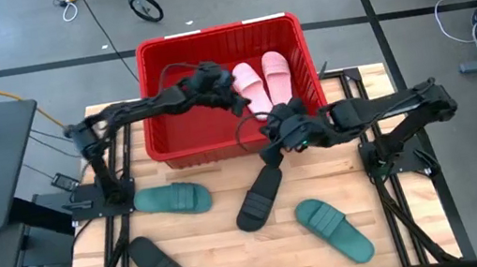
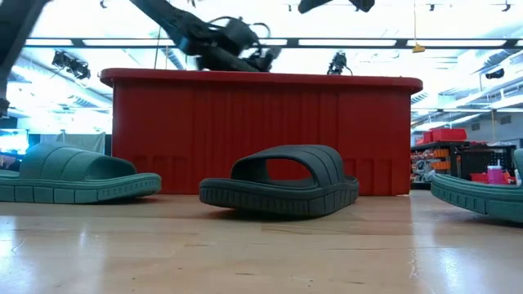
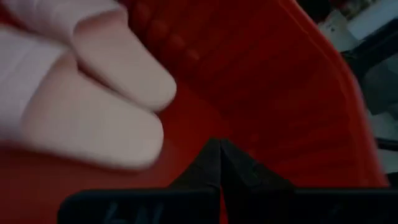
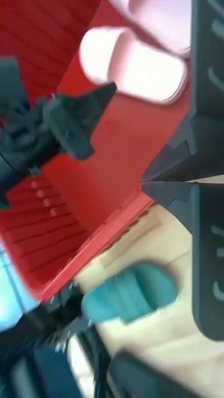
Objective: Pick and place slides into bin
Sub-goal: Put the pink slide into the red container
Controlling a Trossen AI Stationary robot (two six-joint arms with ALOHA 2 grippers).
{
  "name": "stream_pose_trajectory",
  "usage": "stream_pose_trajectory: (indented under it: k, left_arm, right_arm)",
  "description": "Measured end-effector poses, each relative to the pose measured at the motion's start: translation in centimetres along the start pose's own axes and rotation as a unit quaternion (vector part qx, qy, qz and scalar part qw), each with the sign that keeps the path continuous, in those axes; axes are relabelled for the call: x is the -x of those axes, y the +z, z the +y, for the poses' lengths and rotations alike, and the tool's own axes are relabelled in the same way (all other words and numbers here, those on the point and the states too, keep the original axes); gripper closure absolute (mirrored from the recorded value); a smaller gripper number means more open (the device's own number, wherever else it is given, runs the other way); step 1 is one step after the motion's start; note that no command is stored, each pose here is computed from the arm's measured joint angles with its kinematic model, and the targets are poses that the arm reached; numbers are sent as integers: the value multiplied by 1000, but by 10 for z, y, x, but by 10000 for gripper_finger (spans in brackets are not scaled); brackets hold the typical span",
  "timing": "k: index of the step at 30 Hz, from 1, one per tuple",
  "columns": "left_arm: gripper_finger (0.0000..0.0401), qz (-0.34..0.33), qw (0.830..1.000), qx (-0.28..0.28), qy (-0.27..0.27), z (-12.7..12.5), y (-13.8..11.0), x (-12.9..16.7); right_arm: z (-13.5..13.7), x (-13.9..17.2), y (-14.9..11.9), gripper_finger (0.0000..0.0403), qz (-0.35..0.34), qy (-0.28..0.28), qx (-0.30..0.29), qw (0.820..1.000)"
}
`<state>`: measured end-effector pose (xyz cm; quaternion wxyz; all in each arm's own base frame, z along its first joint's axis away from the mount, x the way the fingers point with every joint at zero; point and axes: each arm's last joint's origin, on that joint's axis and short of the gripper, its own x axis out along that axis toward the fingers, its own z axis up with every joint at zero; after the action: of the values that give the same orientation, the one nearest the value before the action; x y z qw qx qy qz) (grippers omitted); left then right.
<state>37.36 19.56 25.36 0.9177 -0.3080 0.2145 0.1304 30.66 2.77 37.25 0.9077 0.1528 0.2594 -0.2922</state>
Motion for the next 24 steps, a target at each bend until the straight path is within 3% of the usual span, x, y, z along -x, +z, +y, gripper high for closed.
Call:
stream_pose_trajectory:
  k: [5, 9, 13, 21, 24]
  left_arm:
    - [399, 59, 995, -71, 47, 3, 29, -22]
    - [400, 135, 973, -131, 136, 12, 41, -30]
    - [400, 198, 955, -155, 157, 26, 36, -44]
    - [400, 205, 942, -189, 185, 52, 22, -74]
    - [400, 196, 933, -205, 222, 61, 23, -77]
  right_arm:
    - [0, -10, -9, 400, 22, -34, 7, 999]
    - [-3, -9, -11, 398, 26, -55, -9, 998]
    - [-8, -2, -9, 400, 15, -75, -16, 997]
    - [-11, 0, -8, 396, 6, -87, -11, 996]
    - [-11, 0, -9, 399, 7, -88, -9, 996]
